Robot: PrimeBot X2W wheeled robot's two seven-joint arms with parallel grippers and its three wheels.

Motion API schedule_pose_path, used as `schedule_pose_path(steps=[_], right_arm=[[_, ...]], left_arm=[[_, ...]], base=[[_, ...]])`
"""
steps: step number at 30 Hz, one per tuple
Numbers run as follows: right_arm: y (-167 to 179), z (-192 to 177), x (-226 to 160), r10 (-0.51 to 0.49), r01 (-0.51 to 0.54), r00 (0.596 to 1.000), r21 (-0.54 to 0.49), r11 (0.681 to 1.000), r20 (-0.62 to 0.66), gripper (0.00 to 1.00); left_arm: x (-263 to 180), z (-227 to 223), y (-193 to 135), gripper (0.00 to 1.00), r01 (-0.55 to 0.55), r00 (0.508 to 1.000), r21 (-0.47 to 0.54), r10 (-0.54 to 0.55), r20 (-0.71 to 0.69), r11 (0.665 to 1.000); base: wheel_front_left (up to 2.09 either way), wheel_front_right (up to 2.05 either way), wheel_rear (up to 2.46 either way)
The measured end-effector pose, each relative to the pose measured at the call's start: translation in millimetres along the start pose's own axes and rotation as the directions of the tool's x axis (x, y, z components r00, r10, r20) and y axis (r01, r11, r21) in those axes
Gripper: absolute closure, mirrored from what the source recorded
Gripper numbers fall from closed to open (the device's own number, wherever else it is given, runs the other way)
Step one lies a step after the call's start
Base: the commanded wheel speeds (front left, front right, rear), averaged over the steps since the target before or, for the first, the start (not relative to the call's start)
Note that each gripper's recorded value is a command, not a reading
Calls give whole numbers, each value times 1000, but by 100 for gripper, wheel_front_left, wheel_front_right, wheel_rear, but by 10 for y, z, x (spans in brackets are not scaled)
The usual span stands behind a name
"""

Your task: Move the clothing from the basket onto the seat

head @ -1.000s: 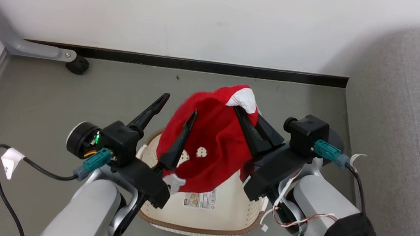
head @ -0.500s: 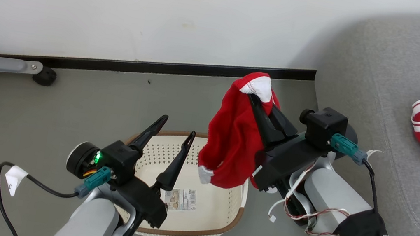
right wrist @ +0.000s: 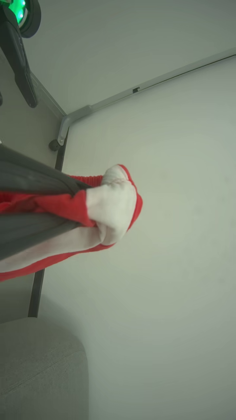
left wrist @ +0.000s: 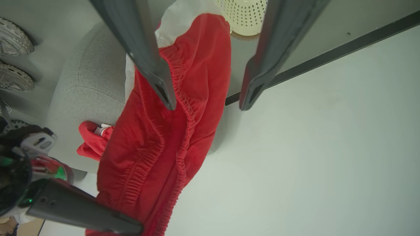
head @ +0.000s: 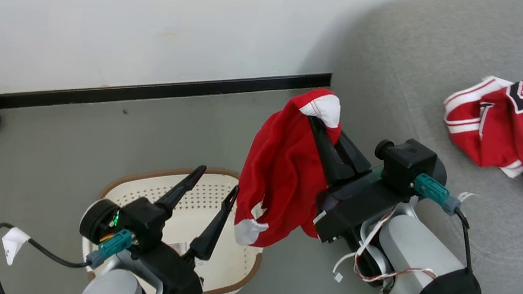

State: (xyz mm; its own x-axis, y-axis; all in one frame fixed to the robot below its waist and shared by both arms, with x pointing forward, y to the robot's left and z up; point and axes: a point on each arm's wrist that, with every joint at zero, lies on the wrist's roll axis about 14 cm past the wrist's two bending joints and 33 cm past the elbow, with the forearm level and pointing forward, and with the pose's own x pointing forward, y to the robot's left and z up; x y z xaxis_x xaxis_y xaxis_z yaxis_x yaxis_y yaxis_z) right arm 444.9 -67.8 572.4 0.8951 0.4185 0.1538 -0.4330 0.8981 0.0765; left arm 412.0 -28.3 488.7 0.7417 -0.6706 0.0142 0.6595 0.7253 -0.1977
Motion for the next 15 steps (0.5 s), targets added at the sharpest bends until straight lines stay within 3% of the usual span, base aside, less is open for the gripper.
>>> schedule_pose_path(steps=[15], right_arm=[[-515,161,-485,-177,179,984,-46,983,31,100]], left_arm=[[219,-252,-495,0,163,985,-30,-164,-60,986]], base=[[0,0,0]])
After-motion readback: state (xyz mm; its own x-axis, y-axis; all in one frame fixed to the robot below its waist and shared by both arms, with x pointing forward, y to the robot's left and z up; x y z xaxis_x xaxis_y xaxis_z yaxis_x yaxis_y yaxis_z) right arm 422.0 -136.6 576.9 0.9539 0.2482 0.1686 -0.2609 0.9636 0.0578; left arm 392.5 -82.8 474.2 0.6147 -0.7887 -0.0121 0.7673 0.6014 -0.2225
